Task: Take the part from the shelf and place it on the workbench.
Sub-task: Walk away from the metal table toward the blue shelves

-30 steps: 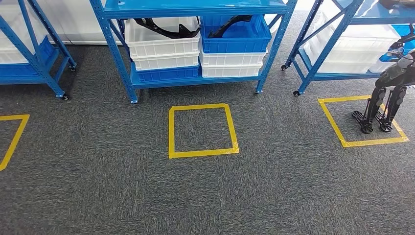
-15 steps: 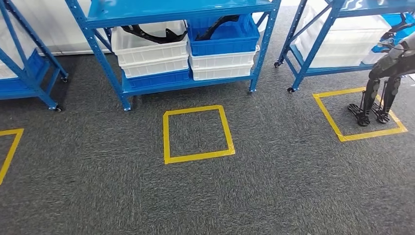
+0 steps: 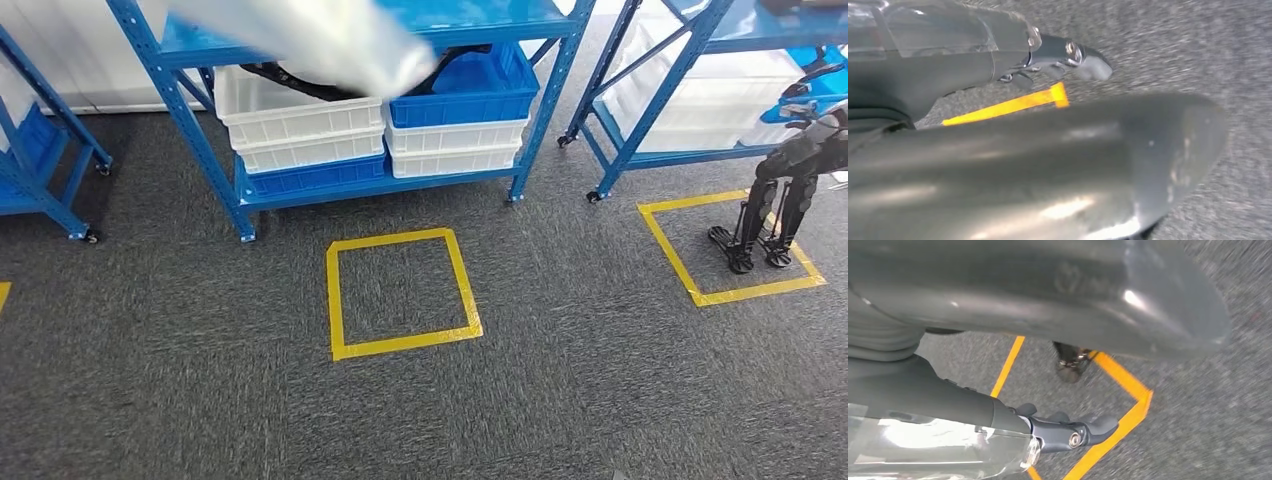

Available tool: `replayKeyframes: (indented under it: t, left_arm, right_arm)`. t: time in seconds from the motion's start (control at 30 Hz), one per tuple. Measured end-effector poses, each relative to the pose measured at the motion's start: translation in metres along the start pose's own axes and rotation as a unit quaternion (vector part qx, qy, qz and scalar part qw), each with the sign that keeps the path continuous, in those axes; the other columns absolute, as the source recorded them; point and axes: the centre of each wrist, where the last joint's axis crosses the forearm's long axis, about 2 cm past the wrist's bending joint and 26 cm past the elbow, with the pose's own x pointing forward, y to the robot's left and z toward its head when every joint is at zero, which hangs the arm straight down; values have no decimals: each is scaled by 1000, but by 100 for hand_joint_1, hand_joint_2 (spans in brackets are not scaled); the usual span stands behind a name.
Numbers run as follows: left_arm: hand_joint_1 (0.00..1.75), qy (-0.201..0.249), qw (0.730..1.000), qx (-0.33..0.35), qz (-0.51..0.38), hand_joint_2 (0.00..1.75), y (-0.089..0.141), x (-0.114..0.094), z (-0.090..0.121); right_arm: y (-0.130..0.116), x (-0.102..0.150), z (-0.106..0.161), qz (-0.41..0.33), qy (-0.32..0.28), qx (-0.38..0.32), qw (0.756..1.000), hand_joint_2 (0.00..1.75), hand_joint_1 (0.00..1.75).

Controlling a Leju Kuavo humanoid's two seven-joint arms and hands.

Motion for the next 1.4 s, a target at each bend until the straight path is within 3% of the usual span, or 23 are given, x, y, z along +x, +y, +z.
replayKeyframes:
  t: [0.33,0.5,0.83,1.4]
  left_arm:
    - [0,0,1000,-2,-1,0,-1,0,0]
    - [0,-12,1000,-5,-1,0,-2,11,-2]
    - [0,-12,1000,-5,-2,0,-2,2,0]
    - [0,-23,1000,-9,-1,0,-3,5,-1]
  right_arm:
    - [-12,-10,-4,7,8,-13,1000,0,0]
    - [-5,0,-2,3,-1,-5,1000,0,0]
    - [-6,-5,-2,1,3,-7,1000,0,0]
    - [-1,-2,0,1,-5,-3,1000,0,0]
